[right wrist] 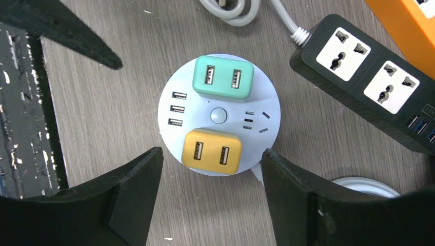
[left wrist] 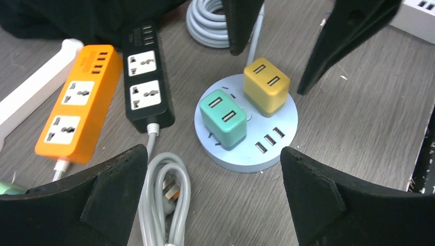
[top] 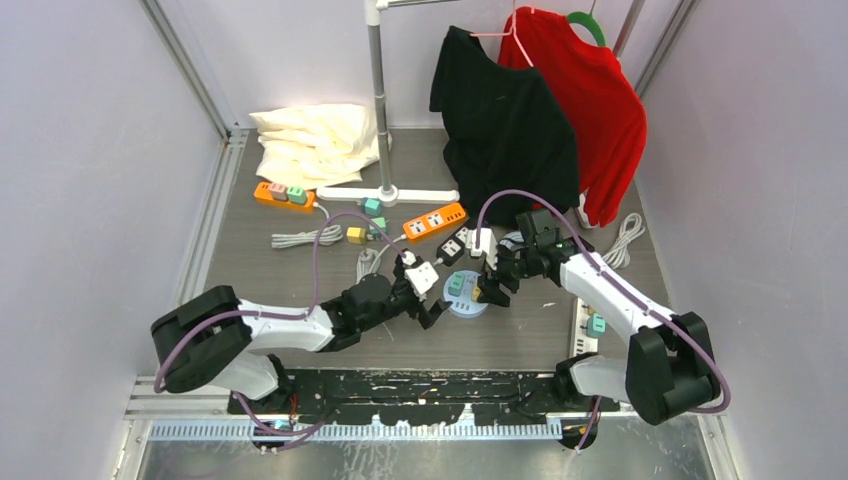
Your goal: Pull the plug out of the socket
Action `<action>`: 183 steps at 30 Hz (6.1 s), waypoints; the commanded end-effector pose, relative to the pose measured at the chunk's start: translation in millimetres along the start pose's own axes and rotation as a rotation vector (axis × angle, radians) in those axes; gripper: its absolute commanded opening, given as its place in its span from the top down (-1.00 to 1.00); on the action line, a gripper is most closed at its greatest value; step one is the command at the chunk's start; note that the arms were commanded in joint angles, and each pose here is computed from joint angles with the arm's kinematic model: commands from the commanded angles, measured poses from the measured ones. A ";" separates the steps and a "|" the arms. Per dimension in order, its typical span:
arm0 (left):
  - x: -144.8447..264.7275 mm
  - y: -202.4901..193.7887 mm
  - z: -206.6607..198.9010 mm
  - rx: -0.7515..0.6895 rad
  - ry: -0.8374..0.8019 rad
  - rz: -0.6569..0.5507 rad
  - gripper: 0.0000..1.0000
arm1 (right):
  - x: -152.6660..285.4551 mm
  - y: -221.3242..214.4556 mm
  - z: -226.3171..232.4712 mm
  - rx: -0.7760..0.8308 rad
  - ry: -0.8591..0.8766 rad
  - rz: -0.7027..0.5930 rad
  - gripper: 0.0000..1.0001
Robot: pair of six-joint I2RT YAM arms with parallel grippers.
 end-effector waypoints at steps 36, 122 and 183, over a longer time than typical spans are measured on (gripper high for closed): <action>-19.4 -7.2 -14.4 -0.147 -0.418 -0.379 -0.79 | 1.7 -18.9 29.7 0.374 0.343 0.096 0.35; -52.6 -22.8 -45.1 -0.021 -0.489 -0.072 1.00 | 7.1 -24.1 38.8 0.331 0.397 0.018 0.98; -62.9 -27.6 -47.0 0.020 -0.560 0.040 1.00 | 29.8 -27.2 31.3 0.189 0.345 -0.130 0.98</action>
Point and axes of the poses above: each gripper's point midway between its finger pads, its own x axis back along the fingers, its own z axis along the line the jaws close on, y = z × x, the point moved 10 cm from there along x, back along the fingers, and after that the axes turned 6 degrees about -x, right-handed, at the moved point
